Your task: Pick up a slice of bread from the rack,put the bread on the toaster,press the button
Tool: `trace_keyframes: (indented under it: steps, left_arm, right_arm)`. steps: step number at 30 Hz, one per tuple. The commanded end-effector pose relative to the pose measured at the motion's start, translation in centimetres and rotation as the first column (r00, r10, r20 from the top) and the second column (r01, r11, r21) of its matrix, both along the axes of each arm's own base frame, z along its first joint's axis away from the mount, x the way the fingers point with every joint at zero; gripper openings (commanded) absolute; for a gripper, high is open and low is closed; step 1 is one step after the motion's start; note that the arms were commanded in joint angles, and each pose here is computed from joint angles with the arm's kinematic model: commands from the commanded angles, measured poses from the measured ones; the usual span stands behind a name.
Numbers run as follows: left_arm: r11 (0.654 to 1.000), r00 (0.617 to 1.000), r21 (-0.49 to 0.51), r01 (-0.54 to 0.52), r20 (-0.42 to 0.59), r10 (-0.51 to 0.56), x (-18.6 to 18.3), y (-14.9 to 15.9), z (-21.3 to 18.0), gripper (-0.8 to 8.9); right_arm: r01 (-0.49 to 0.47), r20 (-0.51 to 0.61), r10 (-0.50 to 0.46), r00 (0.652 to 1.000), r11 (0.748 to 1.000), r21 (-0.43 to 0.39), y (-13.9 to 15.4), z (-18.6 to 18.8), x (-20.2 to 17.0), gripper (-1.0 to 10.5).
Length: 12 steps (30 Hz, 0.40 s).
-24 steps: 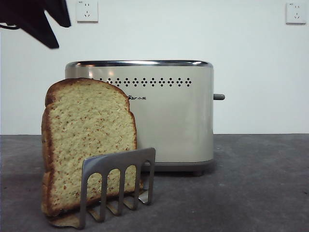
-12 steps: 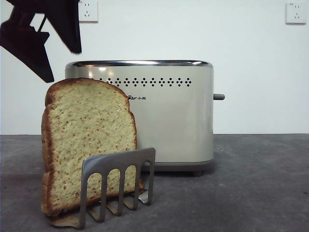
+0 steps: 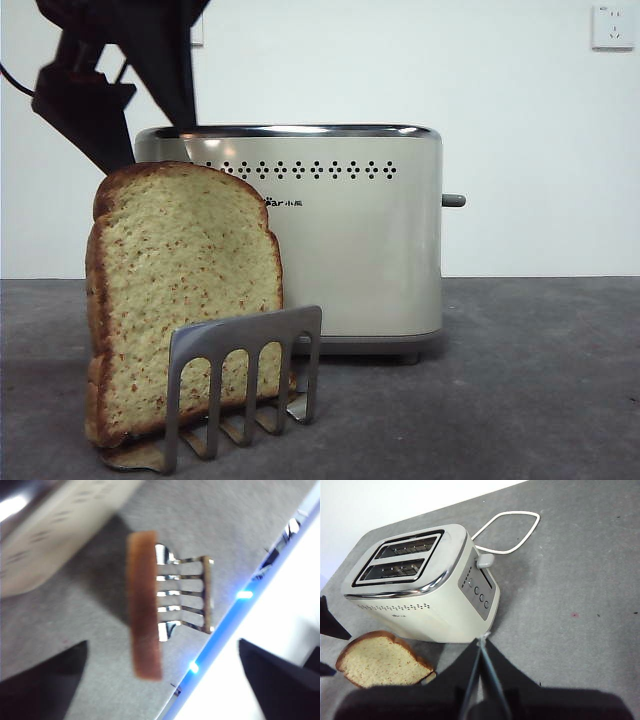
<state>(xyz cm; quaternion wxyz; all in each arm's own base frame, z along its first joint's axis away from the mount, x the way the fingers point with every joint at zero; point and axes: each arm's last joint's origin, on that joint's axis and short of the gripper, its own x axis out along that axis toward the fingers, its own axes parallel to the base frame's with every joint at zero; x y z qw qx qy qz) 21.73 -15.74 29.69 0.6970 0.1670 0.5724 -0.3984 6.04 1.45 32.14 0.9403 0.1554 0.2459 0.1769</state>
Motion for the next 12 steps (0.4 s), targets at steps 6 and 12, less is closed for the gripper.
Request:
trace_keyframes:
  steps: [6,12]
  left_arm:
    - [0.997,0.997,0.014,0.074,-0.003,-0.074,-0.21,-1.15,-0.65,5.74]
    - [0.997,0.997,0.022,0.074,-0.013,-0.074,0.10,-1.38,-1.11,4.87]
  right_arm:
    - [-0.008,0.013,0.008,1.000,1.000,-0.007,0.01,0.15,-0.03,0.0]
    - [-0.008,0.013,0.008,1.000,1.000,-0.007,0.01,0.15,-0.03,0.0]
